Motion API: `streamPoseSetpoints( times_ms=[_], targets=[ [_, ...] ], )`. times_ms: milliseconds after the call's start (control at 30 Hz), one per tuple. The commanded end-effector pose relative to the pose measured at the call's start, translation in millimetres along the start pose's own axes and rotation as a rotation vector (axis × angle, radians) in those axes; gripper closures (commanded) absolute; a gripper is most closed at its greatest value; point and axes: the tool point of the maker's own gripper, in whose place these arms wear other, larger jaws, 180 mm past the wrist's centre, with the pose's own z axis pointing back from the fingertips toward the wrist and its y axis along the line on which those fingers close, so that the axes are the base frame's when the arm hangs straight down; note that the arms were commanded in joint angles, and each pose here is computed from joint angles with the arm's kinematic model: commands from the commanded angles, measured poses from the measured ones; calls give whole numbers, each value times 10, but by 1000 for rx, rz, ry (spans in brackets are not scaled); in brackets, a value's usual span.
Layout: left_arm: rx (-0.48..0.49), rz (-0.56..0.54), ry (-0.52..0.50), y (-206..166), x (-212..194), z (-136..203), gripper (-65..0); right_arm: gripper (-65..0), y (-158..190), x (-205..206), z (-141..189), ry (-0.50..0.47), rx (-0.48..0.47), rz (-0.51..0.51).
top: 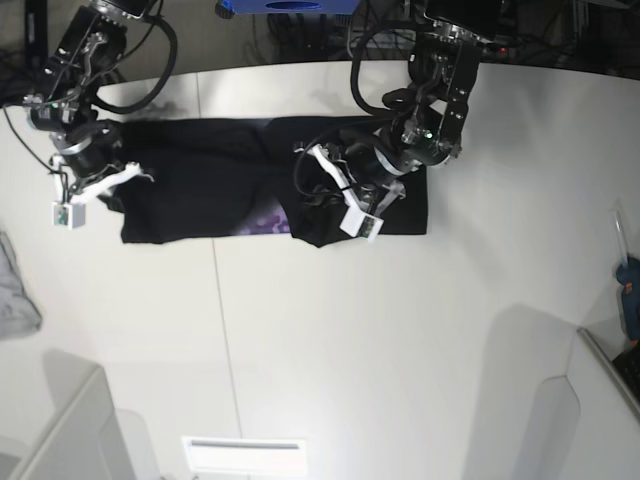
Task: Fold the T-shirt properly
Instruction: 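Drag the strip end held by the left gripper toward the shirt's middle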
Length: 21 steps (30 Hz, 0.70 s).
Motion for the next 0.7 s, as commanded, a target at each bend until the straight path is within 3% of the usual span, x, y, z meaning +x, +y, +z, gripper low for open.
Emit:
streamPoseSetpoints(
  times_ms=[0, 667],
  targets=[
    [-19, -5, -28, -46, 99, -17, 0, 0, -4, 148, 27, -51, 2, 7],
    [-28, 15, -23, -81, 80, -79, 0, 0, -6, 144, 24, -49, 2, 7]
  ],
)
